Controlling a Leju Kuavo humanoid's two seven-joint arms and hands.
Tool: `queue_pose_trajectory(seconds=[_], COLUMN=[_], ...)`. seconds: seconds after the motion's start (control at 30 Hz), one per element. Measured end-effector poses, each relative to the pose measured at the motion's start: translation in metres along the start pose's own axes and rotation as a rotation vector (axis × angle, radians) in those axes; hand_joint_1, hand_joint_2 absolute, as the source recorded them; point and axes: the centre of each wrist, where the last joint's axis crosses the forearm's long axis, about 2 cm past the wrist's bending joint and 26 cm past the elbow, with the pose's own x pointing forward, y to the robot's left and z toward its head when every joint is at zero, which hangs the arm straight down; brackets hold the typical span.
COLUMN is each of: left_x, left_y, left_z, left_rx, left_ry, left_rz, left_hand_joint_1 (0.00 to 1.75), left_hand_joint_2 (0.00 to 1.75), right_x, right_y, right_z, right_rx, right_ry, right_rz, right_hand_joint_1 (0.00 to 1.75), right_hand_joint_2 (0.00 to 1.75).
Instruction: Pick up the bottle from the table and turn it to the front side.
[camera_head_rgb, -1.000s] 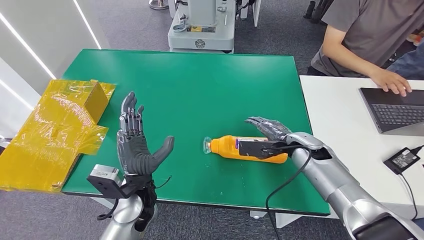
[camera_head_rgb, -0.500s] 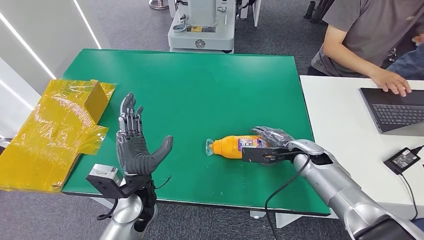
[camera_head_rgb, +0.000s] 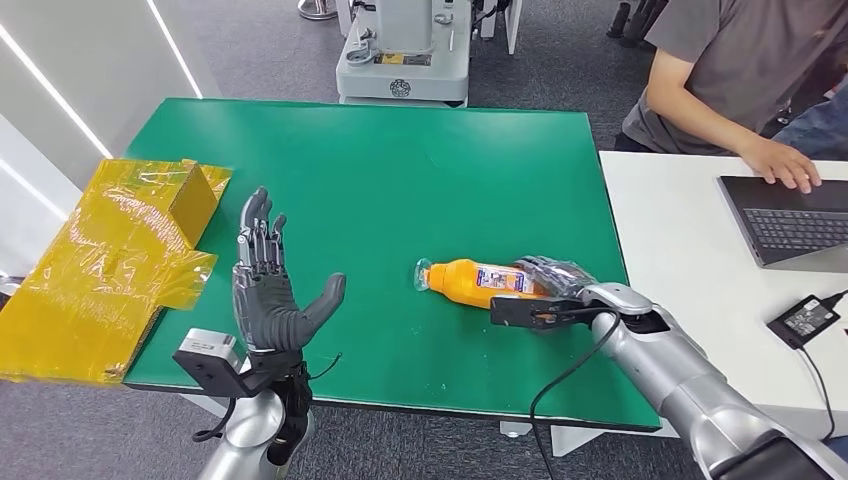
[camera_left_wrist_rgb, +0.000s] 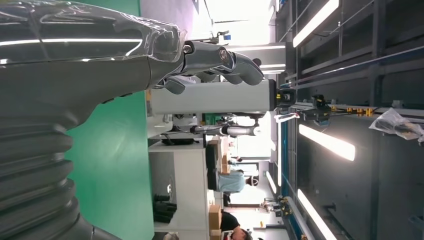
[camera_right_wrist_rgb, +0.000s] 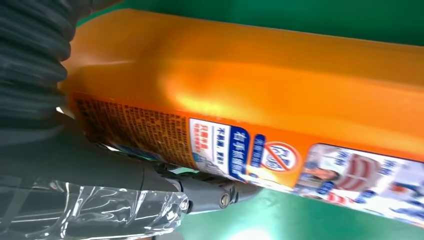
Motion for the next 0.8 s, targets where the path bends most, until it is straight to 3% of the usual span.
queue_pose_trajectory(seconds=[0.27, 0.3, 0.4, 0.43, 0.53, 0.8], left_x=[-0.0001, -0.0001, -0.0001, -0.0002, -0.0004, -0.0002], left_y=[-0.0001, -0.0001, 0.0, 0.0, 0.0002, 0.0007], left_z=[0.0008, 0.001, 0.0015, 0.0018, 0.0033, 0.0077], left_rx=[0.001, 0.002, 0.005, 0.005, 0.007, 0.012], left_ry=[0.002, 0.003, 0.004, 0.005, 0.009, 0.015], left_rz=[-0.002, -0.003, -0.007, -0.008, -0.01, -0.018], left_hand_joint_1=[0.0, 0.0, 0.0, 0.0, 0.0, 0.0], left_hand_joint_2=[1.75, 1.75, 1.75, 1.75, 1.75, 1.75], right_x=[-0.0038, -0.004, -0.004, -0.0039, -0.0035, 0.0013], right_y=[0.001, 0.0011, 0.001, 0.001, 0.0012, 0.0013], right_z=[0.0012, 0.0013, 0.0012, 0.0012, 0.001, -0.0011], right_rx=[0.005, 0.006, 0.003, 0.0, -0.009, -0.042], right_ry=[0.025, 0.031, 0.043, 0.044, 0.038, 0.013], right_rz=[0.011, 0.014, 0.029, 0.035, 0.052, 0.084], right_hand_joint_1=[0.0, 0.17, 1.4, 1.66, 1.74, 1.75], right_hand_joint_2=[1.75, 1.75, 1.75, 1.75, 1.75, 1.75])
